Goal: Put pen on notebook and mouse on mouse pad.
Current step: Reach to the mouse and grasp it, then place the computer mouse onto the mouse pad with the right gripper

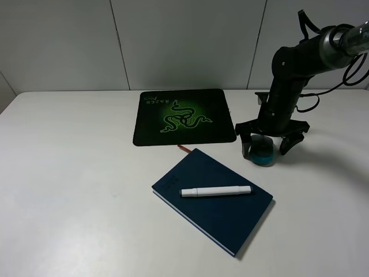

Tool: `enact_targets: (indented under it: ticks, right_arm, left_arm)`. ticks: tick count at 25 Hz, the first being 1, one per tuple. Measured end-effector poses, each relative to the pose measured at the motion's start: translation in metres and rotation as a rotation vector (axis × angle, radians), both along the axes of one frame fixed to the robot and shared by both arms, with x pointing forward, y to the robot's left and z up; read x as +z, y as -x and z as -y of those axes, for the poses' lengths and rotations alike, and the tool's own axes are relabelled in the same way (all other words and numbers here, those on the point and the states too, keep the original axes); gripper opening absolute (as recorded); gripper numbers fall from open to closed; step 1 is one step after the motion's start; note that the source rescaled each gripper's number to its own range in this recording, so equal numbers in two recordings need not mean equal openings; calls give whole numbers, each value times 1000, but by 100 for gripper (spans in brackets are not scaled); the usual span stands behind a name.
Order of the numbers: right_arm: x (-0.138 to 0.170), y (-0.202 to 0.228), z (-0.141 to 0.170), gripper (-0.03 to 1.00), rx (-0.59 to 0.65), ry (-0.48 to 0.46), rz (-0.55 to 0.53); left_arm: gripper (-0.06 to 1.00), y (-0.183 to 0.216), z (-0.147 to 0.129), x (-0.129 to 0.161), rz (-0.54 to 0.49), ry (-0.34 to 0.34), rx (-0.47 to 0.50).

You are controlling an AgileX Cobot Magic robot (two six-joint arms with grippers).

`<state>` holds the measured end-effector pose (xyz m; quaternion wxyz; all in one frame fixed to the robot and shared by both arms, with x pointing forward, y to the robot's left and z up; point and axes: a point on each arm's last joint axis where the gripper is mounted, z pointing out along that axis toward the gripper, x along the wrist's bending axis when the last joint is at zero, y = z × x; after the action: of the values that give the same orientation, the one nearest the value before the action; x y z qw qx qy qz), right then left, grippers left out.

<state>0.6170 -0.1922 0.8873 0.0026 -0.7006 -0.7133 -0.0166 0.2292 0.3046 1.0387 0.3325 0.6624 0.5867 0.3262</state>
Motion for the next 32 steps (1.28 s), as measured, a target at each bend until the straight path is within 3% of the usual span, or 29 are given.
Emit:
enact_targets:
  ticks: [1,3,5,8,24,32]
  right_arm:
    - [0,0,0,97,0,0,0]
    - [0,0,0,75,0,0,0]
    - [0,0,0,41,0,0,0]
    - [0,0,0,1,0,0,1]
    - [1,-2,-1,0,0,-7,27]
    - [24,1,1,0,3,-10,47]
  left_arm:
    - [100,0,0,0,0,0,0]
    - [100,0,0,0,0,0,0]
    - [100,0,0,0,0,0,0]
    - [100,0,0,0,0,0,0]
    - [100,0,0,0,0,0,0]
    - [100,0,0,0,0,0,0]
